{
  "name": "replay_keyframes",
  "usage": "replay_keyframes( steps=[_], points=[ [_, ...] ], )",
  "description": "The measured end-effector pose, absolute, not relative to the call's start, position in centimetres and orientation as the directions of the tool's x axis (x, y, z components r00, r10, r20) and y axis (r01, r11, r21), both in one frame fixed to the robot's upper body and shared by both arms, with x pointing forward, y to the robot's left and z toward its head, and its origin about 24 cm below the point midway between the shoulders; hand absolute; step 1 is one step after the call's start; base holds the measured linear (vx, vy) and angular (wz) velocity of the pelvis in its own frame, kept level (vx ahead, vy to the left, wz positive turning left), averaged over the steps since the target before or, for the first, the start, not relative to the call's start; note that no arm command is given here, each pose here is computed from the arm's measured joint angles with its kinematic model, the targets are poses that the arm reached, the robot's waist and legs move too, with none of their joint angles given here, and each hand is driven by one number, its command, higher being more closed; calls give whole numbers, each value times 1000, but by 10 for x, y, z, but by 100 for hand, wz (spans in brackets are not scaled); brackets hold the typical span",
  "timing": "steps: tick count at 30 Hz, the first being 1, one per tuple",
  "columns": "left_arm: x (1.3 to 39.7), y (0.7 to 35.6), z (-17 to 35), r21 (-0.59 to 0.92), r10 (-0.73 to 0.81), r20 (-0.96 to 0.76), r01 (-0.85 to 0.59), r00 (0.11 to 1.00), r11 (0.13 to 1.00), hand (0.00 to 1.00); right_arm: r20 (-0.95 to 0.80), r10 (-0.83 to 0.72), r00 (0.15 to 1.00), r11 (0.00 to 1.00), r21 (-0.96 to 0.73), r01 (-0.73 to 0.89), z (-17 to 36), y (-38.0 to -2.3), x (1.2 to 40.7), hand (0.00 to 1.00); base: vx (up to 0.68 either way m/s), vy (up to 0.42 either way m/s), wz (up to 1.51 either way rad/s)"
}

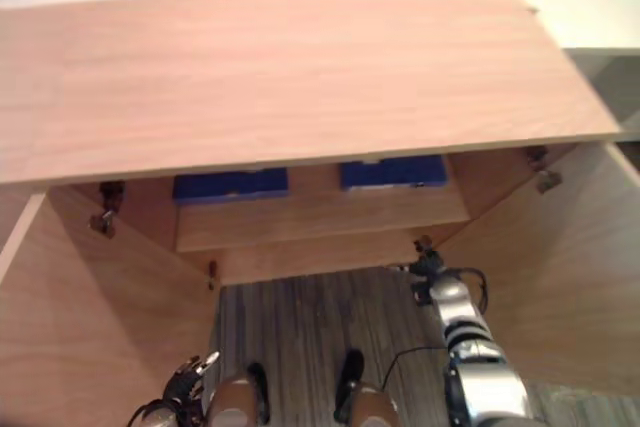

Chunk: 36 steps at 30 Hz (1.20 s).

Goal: Walk over to the cabinet, pick up the folder, carry it to the office cabinet, place the folder inside the office cabinet, then close the office cabinet door

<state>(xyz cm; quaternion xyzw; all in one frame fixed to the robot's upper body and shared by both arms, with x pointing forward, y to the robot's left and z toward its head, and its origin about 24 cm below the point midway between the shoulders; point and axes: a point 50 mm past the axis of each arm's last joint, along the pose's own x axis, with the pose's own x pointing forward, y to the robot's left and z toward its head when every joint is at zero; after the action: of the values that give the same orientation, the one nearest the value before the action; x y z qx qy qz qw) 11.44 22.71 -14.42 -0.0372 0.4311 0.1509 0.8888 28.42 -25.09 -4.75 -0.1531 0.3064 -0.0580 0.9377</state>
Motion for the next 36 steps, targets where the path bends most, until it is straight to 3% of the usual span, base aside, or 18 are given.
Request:
replay_keyframes(
  steps=[5, 14, 21, 27, 32, 36],
  points=[
    [98, 231, -150, 88, 260, -808, -329, 528, 940, 0, -534, -256, 806, 965, -193, 178, -67, -246, 240, 0, -66, 89, -42],
    [65, 236, -158, 146, 312, -856, -387, 412, 911, 0, -460, -527, 714, 840, -158, 519, -65, -272, 174, 0, -71, 29, -56],
    [63, 234, -159, 161, 306, -864, -356, 400, 920, 0, -410, -655, 635, 732, -132, 669, -55, -287, 165, 0, 89, 6, -59],
    [61, 226, -161, 151, 282, -876, -332, 391, 931, 0, -348, -795, 498, 561, -108, 821, -40, -326, 152, 0, 83, 10, -24],
    [47, 223, -164, 153, 271, -898, -332, 347, 931, 0, -289, -803, 522, 562, -74, 824, -24, -333, 172, 0, 76, 0, -46],
    [42, 222, -165, 154, 270, -904, -335, 333, 929, 0, -280, -741, 611, 652, -82, 754, -22, -320, 189, 0, 71, -112, -58]
  ],
)
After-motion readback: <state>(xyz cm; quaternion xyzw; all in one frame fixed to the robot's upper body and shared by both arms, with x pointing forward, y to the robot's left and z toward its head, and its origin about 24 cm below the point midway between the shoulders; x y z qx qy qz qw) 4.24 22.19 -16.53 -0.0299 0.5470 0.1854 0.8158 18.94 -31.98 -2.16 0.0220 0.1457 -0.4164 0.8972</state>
